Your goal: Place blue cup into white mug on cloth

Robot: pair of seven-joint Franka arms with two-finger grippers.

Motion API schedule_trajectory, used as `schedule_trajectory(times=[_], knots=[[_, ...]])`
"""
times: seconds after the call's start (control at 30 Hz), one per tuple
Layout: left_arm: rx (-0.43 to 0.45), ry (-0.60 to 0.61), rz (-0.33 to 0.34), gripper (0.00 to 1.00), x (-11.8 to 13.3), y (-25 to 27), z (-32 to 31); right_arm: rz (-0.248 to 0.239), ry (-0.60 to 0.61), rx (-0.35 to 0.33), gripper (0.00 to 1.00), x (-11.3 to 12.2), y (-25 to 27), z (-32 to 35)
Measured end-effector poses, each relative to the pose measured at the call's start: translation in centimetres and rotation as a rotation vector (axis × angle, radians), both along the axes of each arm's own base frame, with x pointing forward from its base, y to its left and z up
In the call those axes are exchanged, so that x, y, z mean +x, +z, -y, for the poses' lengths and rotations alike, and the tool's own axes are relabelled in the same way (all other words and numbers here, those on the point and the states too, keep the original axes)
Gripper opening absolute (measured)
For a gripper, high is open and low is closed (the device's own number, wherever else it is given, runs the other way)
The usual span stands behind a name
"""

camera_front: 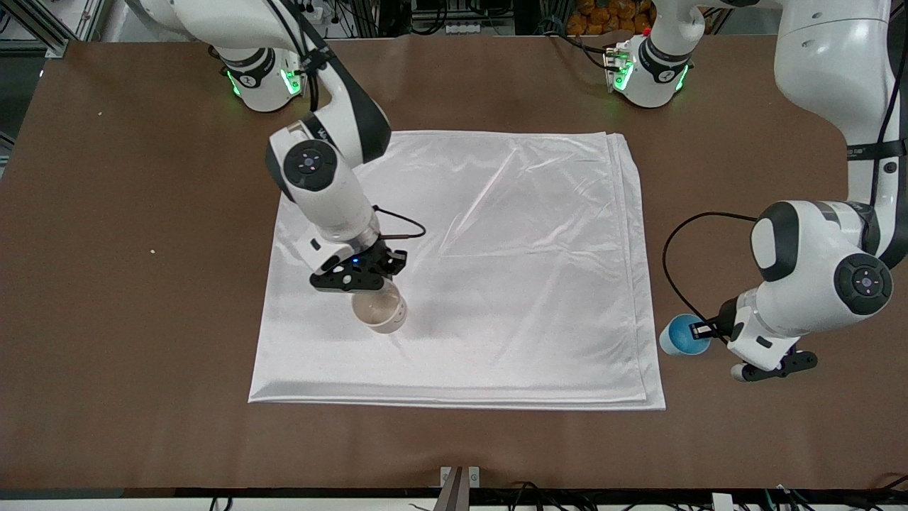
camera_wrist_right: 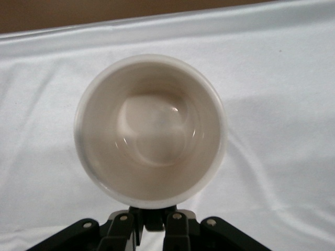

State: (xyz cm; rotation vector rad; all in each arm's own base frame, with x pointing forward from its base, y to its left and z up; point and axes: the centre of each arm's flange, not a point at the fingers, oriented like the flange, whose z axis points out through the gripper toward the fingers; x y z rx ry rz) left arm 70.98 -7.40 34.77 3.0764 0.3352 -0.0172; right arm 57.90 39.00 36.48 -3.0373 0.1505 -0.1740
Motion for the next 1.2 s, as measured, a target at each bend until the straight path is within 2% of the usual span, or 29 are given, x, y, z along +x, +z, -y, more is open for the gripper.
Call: schedule_trajectory(times=[0.37, 0.6, 1.2], knots=[[0.005, 0.074, -0.031, 0.05, -1.7, 0.5, 8.1, -0.027, 0.019, -0.037, 0.19, -3.6, -3.1, -8.7], [0.005, 0.105, -0.037, 0.05, -2.5, 1.7, 10.0, -0.024, 0.043, -0.054, 0.19, -5.7, -5.4, -12.7], [0.01, 0.088, -0.042, 0.05, -5.6, 2.0, 19.3, -0.013, 0.098, -0.059, 0.19, -6.8, -9.3, -17.3]])
